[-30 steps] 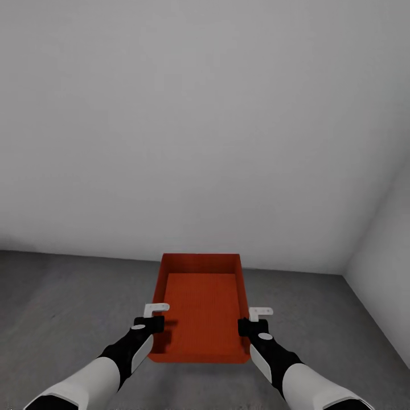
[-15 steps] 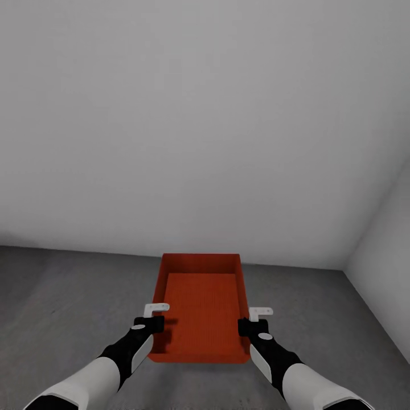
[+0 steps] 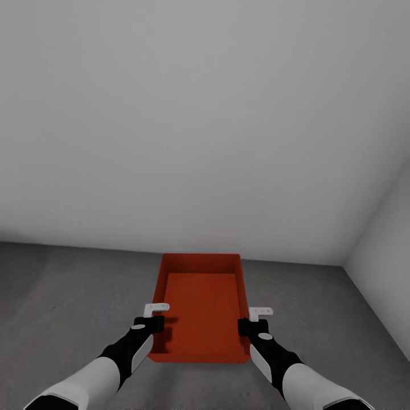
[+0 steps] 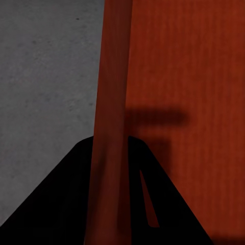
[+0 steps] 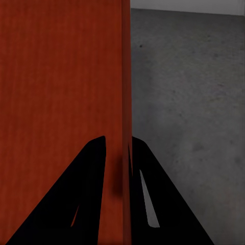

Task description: Move the two storage containers from the living room to the garage. In the garage, place one container on the floor and stack the other container on top of it (either order is fine).

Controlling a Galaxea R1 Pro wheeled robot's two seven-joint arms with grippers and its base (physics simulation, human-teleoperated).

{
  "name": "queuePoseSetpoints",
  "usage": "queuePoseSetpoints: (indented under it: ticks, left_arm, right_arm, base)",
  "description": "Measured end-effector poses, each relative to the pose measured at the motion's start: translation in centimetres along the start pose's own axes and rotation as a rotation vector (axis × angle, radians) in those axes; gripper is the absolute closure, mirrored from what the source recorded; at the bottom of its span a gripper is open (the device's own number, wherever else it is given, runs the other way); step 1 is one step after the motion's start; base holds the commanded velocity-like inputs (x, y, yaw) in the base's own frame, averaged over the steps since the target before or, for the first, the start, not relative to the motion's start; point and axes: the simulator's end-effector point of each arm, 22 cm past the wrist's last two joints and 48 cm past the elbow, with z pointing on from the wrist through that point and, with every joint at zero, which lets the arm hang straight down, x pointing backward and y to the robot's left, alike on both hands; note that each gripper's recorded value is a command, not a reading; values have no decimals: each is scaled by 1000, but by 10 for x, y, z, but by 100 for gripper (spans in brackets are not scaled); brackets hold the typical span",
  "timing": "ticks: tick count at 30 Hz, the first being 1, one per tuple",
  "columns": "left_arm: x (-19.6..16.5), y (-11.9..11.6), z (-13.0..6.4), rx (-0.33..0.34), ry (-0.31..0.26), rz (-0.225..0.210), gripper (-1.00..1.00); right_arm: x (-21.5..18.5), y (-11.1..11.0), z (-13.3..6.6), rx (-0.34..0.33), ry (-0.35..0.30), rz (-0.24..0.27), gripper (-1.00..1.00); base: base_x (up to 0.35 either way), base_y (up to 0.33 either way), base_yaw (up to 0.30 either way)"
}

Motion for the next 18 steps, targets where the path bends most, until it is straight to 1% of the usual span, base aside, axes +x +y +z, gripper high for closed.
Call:
queuePoseSetpoints:
  ticks: [18]
  left_arm:
    - [16,0,8,-1,29,2,100]
  right_arm:
    - [16,0,6,0,29,-1,100]
  base:
    - [0,0,0]
